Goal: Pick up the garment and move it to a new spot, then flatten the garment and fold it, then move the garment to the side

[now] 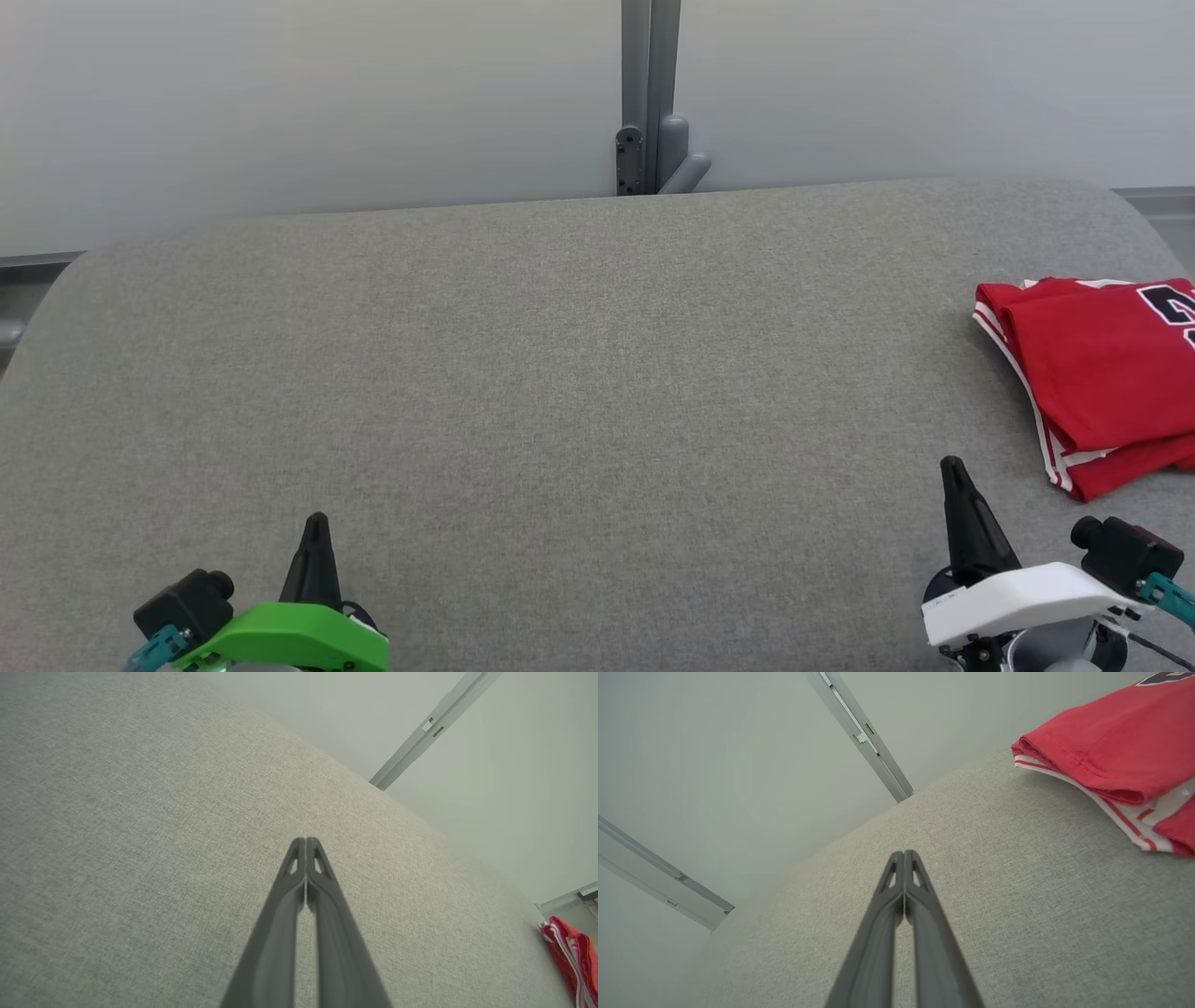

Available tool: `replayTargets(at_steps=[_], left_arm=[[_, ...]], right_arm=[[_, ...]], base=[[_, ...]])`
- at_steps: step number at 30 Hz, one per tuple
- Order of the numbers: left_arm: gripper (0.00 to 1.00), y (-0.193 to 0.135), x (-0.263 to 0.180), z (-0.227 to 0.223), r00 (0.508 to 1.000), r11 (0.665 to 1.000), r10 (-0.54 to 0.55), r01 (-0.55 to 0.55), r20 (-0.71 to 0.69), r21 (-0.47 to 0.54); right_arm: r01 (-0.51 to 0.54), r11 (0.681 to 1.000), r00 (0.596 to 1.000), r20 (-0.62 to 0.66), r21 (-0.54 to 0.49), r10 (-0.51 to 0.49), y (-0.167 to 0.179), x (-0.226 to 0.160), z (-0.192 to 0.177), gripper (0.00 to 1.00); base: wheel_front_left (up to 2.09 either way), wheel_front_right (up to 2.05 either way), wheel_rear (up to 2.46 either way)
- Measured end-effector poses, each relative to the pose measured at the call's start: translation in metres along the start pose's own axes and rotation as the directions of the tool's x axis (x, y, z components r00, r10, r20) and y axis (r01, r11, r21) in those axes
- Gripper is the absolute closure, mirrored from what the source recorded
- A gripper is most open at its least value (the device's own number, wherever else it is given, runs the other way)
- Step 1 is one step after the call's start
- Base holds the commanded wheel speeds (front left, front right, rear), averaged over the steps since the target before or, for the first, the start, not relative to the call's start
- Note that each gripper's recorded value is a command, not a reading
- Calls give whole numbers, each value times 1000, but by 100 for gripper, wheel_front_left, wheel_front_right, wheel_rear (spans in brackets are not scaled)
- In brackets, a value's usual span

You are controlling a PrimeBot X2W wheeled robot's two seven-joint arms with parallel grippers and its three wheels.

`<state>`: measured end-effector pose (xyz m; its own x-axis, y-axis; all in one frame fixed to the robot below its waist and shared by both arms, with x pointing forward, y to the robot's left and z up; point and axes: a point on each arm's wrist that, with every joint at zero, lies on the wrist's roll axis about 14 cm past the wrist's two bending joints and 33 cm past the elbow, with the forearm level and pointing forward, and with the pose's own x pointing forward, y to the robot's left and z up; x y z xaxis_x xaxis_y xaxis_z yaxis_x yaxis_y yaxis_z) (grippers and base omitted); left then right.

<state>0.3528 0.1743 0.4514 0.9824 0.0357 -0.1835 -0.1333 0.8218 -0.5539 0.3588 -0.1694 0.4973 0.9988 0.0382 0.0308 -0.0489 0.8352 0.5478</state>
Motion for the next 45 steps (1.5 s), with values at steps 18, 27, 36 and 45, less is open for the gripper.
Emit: replayTargets(at_steps=[18, 27, 36, 45], left_arm=[[100, 1, 9, 12, 1000, 970, -4, 2, -8, -242], [100, 0, 13, 17, 1000, 937, -16, 13, -6, -349], [100, -1, 16, 23, 1000, 898, -29, 25, -2, -439], [100, -3, 19, 29, 999, 853, -47, 44, 7, -520]], right_arm=[[39, 969, 999, 1, 244, -40, -8, 7, 5, 100], [52, 936, 999, -4, 347, -54, -11, 9, 7, 100], [57, 896, 998, -2, 440, -62, -13, 13, 10, 100], [62, 852, 998, -7, 520, -69, -15, 15, 11, 100]], base=[[0, 0, 0], [0, 0, 0], [0, 0, 0], [0, 0, 0]])
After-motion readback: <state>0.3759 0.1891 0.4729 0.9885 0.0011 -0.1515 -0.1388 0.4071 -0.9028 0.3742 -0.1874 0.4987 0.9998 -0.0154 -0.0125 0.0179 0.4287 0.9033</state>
